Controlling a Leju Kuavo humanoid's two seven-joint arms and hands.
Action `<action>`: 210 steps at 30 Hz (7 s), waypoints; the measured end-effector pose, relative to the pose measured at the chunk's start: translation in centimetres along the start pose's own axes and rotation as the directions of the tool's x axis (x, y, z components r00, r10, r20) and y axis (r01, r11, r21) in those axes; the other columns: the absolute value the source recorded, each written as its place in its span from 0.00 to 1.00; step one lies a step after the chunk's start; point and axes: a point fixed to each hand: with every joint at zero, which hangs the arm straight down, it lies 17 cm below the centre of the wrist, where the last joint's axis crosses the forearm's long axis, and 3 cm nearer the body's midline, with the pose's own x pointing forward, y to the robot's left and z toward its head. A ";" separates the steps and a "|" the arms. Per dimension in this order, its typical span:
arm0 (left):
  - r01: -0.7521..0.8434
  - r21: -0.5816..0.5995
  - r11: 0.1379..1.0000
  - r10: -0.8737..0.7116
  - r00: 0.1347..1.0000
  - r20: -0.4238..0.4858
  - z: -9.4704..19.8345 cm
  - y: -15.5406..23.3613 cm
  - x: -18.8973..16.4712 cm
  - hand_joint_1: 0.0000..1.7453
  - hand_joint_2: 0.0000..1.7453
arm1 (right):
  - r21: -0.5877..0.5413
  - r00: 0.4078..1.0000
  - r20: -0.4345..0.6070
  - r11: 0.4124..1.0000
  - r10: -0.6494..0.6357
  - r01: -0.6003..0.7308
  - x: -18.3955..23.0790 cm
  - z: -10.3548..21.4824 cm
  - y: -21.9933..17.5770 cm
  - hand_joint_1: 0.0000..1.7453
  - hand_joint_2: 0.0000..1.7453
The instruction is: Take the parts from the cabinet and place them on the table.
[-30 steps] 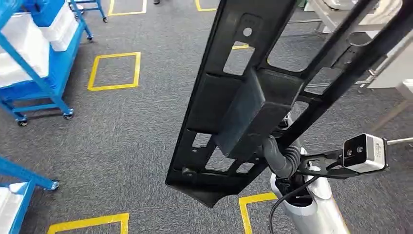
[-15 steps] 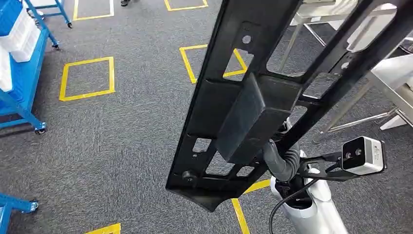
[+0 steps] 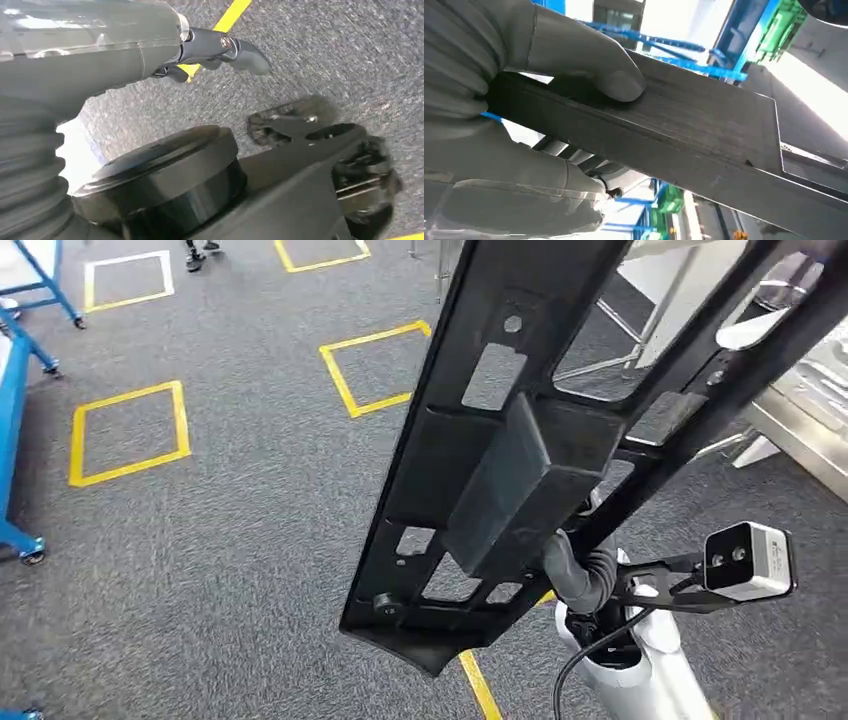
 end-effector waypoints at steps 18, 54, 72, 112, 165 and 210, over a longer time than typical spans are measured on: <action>0.003 -0.005 1.000 -0.003 1.000 -0.003 0.0 -0.1 -0.3 0.00 1.00 | 0.000 1.000 -0.011 1.000 0.013 -0.013 0.1 0.0 -0.3 0.95 1.00; 0.010 -0.006 1.000 -0.009 1.000 0.014 0.0 -0.1 0.2 0.00 1.00 | -0.006 1.000 -0.002 1.000 0.019 -0.019 0.3 -0.3 -0.4 0.95 1.00; 0.015 -0.010 1.000 -0.015 1.000 0.006 0.0 -0.2 -0.1 0.00 1.00 | -0.019 1.000 -0.001 1.000 0.004 -0.004 0.1 0.5 -0.3 0.95 1.00; 0.030 0.002 1.000 -0.030 0.999 -0.024 0.0 0.3 -0.4 0.00 1.00 | -0.010 1.000 -0.019 1.000 0.004 -0.004 -0.2 1.2 -0.3 0.95 1.00; 0.022 0.011 1.000 -0.021 1.000 -0.013 0.0 0.4 -0.3 0.00 1.00 | -0.024 1.000 -0.014 1.000 0.011 -0.011 -0.3 0.8 -0.9 0.95 1.00; 0.008 -0.026 1.000 -0.008 1.000 -0.006 0.1 -0.8 -0.4 0.00 1.00 | -0.025 0.999 -0.037 1.000 0.008 -0.009 -0.8 0.4 -0.9 0.95 1.00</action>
